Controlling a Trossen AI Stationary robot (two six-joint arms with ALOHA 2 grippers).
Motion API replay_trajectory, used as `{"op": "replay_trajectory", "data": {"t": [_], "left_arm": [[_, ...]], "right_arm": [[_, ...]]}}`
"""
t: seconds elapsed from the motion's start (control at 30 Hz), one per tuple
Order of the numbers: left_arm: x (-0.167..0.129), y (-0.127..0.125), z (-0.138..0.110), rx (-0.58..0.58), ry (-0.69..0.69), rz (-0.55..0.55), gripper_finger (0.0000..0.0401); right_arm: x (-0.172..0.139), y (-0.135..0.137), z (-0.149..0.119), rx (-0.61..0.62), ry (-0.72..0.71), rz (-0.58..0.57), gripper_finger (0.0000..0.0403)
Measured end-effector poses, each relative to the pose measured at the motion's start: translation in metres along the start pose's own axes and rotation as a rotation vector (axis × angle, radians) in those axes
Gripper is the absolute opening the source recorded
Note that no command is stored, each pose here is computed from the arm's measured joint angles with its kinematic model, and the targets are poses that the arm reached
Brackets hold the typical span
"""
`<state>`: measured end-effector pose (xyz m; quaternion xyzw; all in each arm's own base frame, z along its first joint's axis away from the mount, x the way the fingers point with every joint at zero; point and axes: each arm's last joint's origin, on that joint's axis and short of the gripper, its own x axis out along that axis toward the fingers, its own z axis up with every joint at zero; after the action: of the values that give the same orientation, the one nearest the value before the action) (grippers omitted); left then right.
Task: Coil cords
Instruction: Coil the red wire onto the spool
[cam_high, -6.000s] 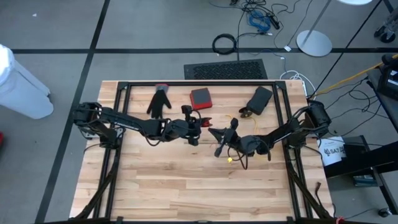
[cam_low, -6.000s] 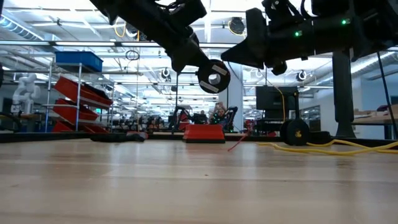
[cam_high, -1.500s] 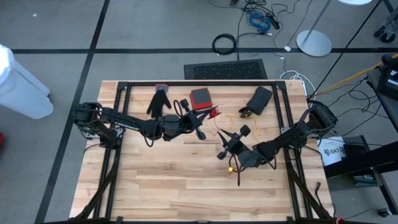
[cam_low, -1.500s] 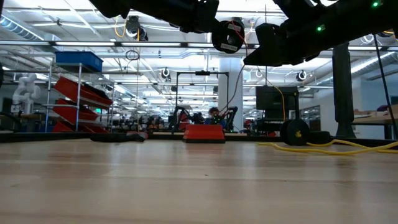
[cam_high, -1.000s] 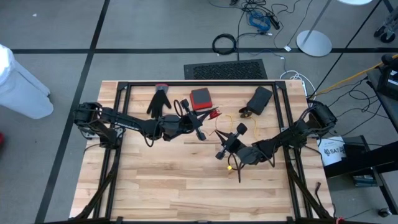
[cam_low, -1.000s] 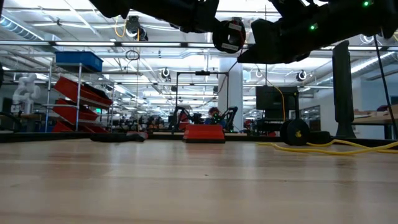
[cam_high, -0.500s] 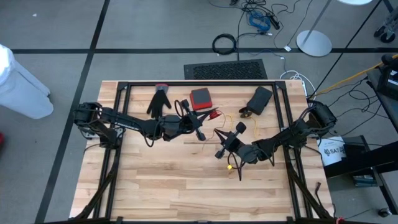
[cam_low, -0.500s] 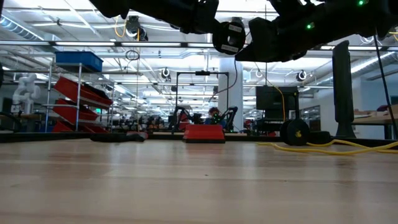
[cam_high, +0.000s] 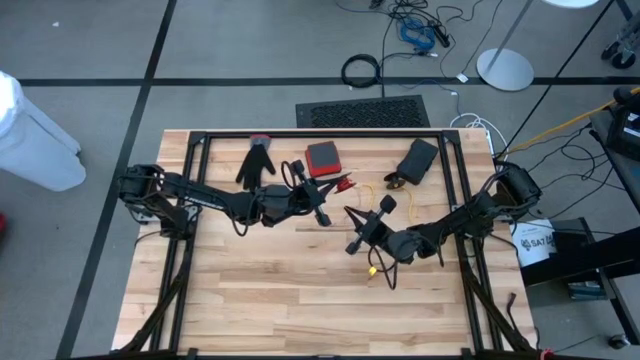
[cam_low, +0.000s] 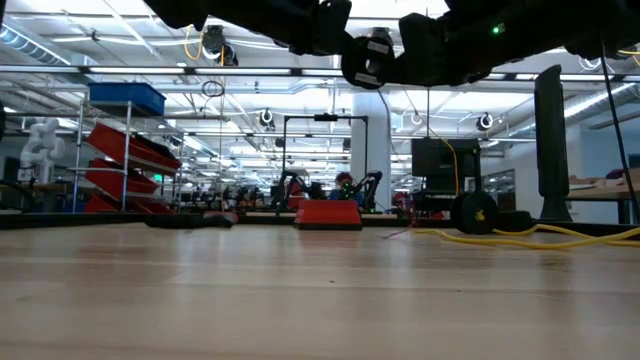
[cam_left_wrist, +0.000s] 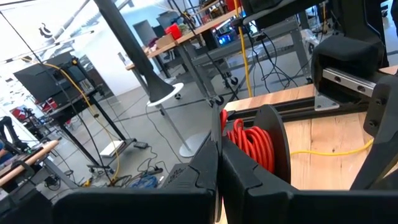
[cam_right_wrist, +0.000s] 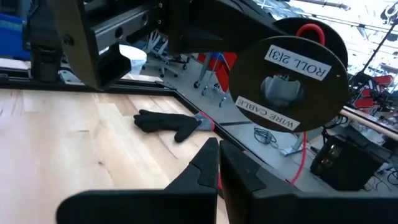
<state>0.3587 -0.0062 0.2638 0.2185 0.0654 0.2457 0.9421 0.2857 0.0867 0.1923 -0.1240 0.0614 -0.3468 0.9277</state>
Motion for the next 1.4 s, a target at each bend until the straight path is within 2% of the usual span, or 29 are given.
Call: {"op": "replay_trajectory", "data": {"t": [0.13, 0.27, 0.43, 0.73, 0.93, 1.1, 1.4], "left_arm": [[0.0, 0.0, 0.0, 0.002, 0.002, -0.001, 0.0008], [0.0, 0.0, 0.0, 0.002, 0.002, -0.001, 0.0008], [0.0, -0.001, 0.0, 0.001, 0.001, -0.003, 0.0008], [-0.002, -0.003, 0.001, 0.001, -0.003, -0.011, 0.0008], [-0.002, -0.003, 0.001, 0.001, -0.004, -0.011, 0.0008], [-0.002, -0.003, 0.001, 0.001, -0.004, -0.01, 0.0008], [-0.002, -0.003, 0.001, 0.001, -0.004, -0.011, 0.0008]], "right_arm": [[-0.002, 0.001, -0.002, 0.007, 0.01, 0.002, 0.0], [-0.01, 0.004, -0.009, -0.035, 0.059, -0.07, 0.001], [-0.015, 0.005, -0.018, -0.061, 0.101, -0.104, 0.0043], [-0.004, -0.008, -0.044, -0.052, 0.211, -0.188, 0.0107], [0.003, -0.012, -0.048, -0.051, 0.245, -0.171, 0.0135], [0.012, -0.018, -0.051, -0.055, 0.274, -0.175, 0.0134], [0.018, -0.024, -0.055, -0.089, 0.3, -0.202, 0.0106]]}}
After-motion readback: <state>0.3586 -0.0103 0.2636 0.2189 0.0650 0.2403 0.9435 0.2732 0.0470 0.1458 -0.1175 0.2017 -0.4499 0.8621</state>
